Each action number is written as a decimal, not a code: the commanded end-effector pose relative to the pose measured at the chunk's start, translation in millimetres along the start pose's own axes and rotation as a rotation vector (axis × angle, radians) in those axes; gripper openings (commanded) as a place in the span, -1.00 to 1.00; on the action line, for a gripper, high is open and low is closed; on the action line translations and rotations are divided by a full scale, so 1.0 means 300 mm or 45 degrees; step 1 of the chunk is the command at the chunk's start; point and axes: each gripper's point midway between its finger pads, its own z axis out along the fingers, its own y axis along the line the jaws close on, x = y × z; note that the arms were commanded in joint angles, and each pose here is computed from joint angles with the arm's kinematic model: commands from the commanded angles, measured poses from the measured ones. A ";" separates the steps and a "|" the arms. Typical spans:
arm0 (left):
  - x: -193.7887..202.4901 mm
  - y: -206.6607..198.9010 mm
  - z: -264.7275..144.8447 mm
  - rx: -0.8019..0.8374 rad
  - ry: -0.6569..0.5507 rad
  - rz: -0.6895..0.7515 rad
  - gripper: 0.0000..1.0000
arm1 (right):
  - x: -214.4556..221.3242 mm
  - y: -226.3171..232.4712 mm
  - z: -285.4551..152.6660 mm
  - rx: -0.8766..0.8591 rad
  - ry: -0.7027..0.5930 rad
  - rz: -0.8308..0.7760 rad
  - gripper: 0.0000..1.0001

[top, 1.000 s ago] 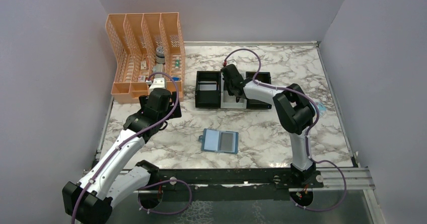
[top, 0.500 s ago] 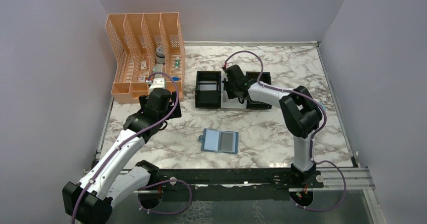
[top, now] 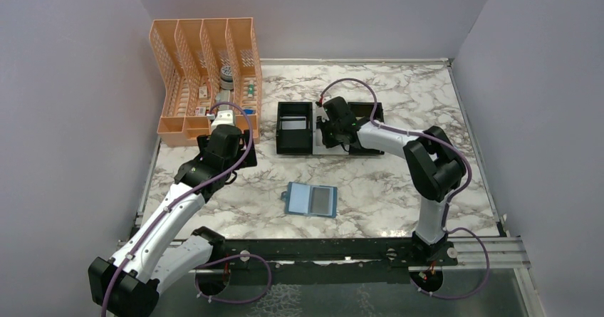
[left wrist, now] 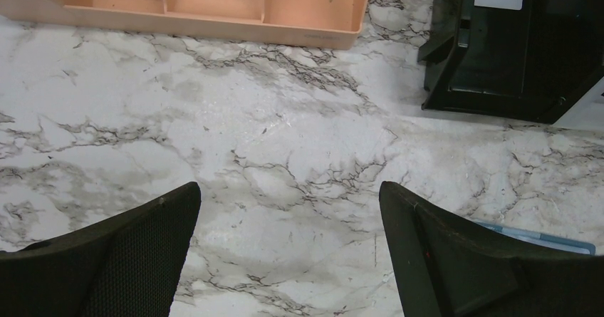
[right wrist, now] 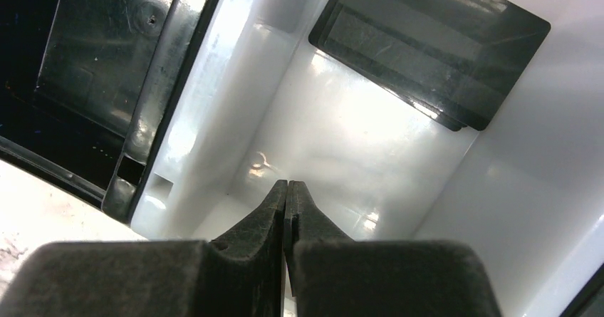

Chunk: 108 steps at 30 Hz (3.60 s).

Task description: Take the credit cards out of the card holder

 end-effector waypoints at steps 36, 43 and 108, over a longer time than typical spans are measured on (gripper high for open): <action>0.214 -0.477 -0.132 1.010 0.374 0.011 0.70 | 0.301 0.241 -0.444 -0.653 -0.141 0.695 -0.34; 0.384 -0.540 -0.146 0.996 0.523 0.175 0.60 | 0.352 0.263 -0.444 -0.692 -0.054 0.736 -0.34; 0.652 -0.470 -0.014 0.646 0.676 0.380 -0.31 | 0.434 0.298 -0.338 -0.688 0.187 0.760 -0.66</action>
